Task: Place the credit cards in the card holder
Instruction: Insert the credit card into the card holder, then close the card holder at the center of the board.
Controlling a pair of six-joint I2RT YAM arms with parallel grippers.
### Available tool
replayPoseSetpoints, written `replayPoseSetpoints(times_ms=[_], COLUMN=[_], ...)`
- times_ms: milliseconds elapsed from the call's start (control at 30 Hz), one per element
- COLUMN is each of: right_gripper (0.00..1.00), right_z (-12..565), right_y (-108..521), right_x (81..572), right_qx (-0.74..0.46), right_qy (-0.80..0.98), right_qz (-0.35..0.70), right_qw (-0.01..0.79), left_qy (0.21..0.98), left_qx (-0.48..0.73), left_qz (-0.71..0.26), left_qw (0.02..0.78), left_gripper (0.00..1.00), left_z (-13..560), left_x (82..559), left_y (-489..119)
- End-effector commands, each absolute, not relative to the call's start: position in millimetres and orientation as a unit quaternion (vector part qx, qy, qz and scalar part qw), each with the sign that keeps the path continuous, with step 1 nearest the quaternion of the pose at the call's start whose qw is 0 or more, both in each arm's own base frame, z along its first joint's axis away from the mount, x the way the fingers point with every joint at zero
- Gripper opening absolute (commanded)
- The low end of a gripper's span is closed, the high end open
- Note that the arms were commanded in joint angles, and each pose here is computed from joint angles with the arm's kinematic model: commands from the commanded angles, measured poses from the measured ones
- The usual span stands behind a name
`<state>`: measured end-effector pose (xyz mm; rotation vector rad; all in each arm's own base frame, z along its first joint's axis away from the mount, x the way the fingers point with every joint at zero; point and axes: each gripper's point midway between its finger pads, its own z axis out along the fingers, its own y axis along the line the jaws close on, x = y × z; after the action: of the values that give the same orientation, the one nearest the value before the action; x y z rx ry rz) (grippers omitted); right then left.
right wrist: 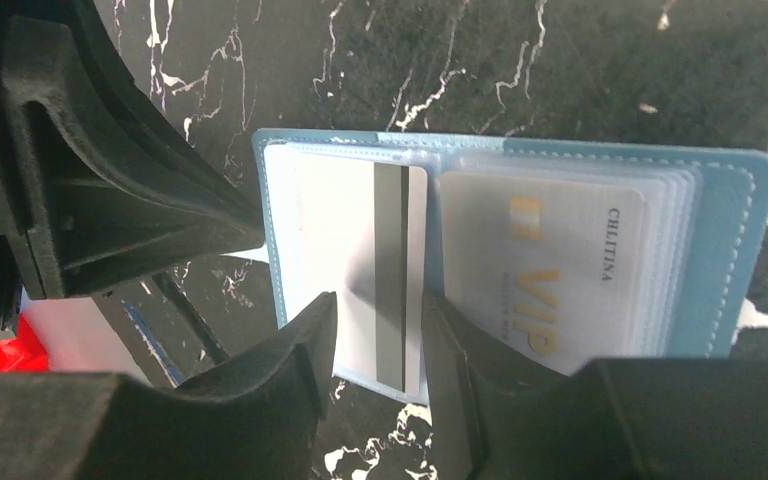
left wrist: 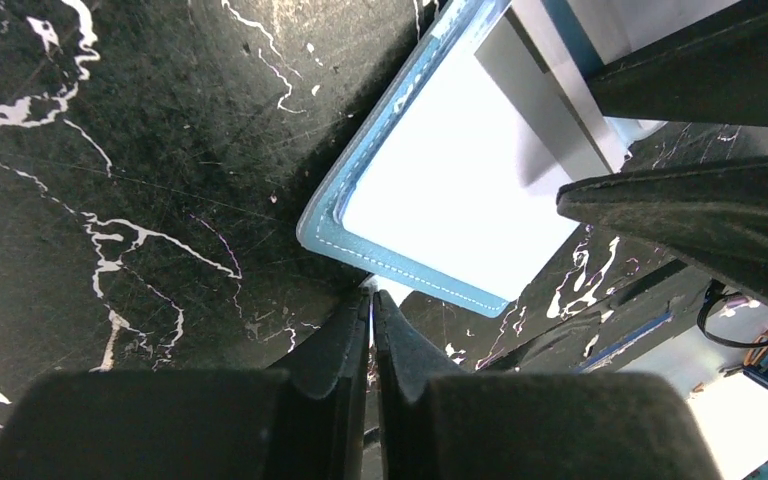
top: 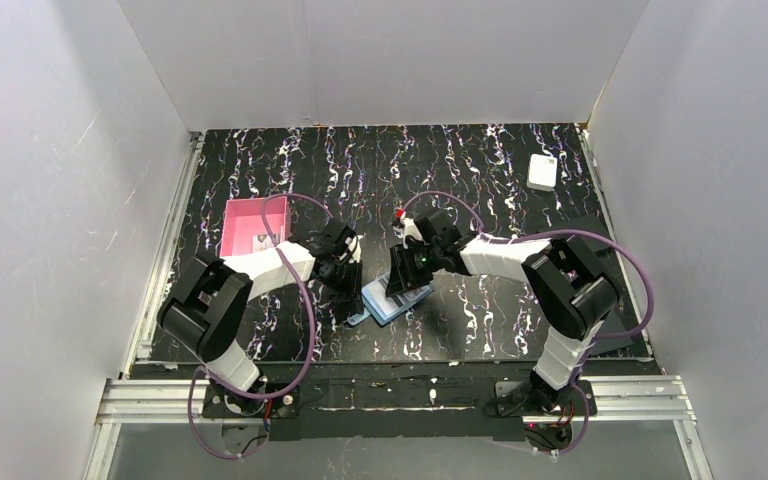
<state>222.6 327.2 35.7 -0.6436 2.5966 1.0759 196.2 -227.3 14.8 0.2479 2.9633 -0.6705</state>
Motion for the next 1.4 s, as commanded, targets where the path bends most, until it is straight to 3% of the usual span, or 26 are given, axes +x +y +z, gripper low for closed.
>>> replayPoseSetpoints(times_ms=[0,167,400,567,700,867,1000,1200,1367], right_gripper=[0.46,0.46,0.47,0.49,0.57,0.66,0.71,0.62,0.51], right_z=[22.6,20.9,27.7,43.9,68.1,81.1,91.8,92.3,69.8], right_y=[337.3,343.8,333.4,326.7,324.1,309.3,301.2,271.1,255.5], right_x=[221.5,213.7,230.5,231.2,232.8,236.7,244.1,266.2,270.6], right_qx=[-0.279,-0.338,-0.306,-0.260,-0.241,-0.224,-0.202,-0.145,-0.136], right_qy=[0.881,0.864,0.893,0.911,0.909,0.916,0.916,0.922,0.932], right_qz=[0.356,0.335,0.275,0.264,0.271,0.243,0.238,0.232,0.230], right_qw=[0.143,0.165,0.182,0.181,0.206,0.228,0.251,0.275,0.246], left_qy=[0.976,0.976,0.974,0.970,0.966,0.960,0.958,0.955,0.952], left_qx=[0.094,0.105,0.112,0.117,0.117,0.102,0.082,0.049,0.029], left_qz=[-0.190,-0.185,-0.184,-0.190,-0.201,-0.224,-0.253,-0.277,-0.290], left_qw=[0.046,0.054,0.071,0.095,0.116,0.132,0.104,0.098,0.095], left_gripper=[0.04,0.03,0.04,0.17,0.27,0.56,0.59,0.55,0.59], left_z=[-0.3,1.6,15.6,42.5,62.6,75.0,67.4,57.7,51.7], left_x=[199.7,206.9,210.9,205.5,197.1,179.2,165.8,169.5,174.3], left_y=[-221.3,-222.4,-221.6,-215.1,-209.2,-202.1,-208.4,-220.2,-228.2])
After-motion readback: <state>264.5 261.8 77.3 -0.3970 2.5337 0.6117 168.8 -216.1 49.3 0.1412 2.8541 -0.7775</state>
